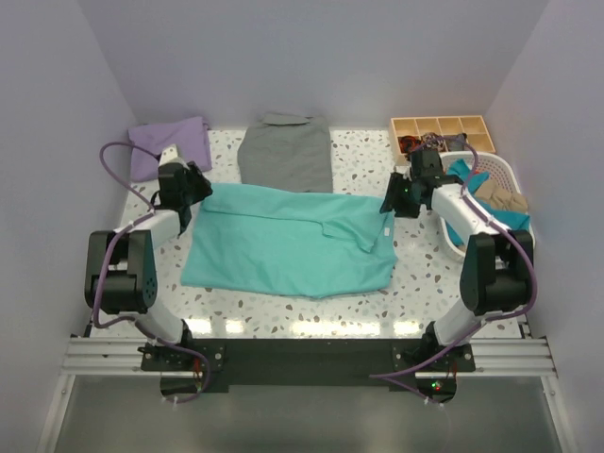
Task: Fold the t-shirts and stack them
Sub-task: Fold the tshirt
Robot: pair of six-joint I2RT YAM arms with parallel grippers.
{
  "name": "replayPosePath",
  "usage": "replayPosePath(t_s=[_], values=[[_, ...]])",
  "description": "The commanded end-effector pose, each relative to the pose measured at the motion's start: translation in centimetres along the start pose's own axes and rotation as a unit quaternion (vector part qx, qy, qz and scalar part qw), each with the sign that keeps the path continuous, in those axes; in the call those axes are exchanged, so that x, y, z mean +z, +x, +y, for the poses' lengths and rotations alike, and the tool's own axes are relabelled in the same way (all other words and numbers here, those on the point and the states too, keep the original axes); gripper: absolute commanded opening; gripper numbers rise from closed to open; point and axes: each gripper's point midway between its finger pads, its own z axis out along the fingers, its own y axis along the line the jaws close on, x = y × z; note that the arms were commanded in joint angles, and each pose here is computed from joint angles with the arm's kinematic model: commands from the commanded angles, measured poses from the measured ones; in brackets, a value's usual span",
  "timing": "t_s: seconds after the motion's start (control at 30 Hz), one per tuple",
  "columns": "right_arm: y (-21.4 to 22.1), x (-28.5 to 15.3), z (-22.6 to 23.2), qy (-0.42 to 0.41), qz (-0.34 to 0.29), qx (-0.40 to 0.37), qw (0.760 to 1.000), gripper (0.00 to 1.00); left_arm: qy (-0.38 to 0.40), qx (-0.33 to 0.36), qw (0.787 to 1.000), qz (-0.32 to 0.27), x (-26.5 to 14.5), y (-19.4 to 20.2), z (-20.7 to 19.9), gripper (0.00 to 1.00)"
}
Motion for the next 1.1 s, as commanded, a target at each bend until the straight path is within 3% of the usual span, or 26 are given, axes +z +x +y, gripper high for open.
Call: replayPosePath(t_s=[0.0,0.2,0.3,0.43,0.7,1.07], values=[[-3.4,0.1,4.0,-0.068,-0.036,-0.005,0.997,0.51,0.144,-0.012,0.987,-0.066,-1.3,-5.1,-7.1,0.52],[-1.7,3.2,6.9,-0.104,0.011,-0.015,0.994,0.5,0.217,0.01,0.976,-0.009,-0.6,-1.1,-12.4,0.5],[-0.8,4.3,7.4,-0.101,0.022,-0.022,0.994,0.5,0.209,0.011,0.978,0.02,0.3,1.6,-12.4,0.49],[0.9,6.3,6.2,-0.074,0.045,-0.018,0.996,0.49,0.182,0.011,0.982,0.053,1.2,5.4,-10.3,0.47],[3.5,7.8,1.5,0.033,0.071,-0.016,0.997,0.49,0.09,0.023,0.993,0.068,1.3,8.5,-5.6,0.45],[2.8,8.2,-1.5,0.093,0.071,-0.006,0.993,0.5,0.006,0.022,0.992,0.122,-0.5,11.7,-2.7,0.45]])
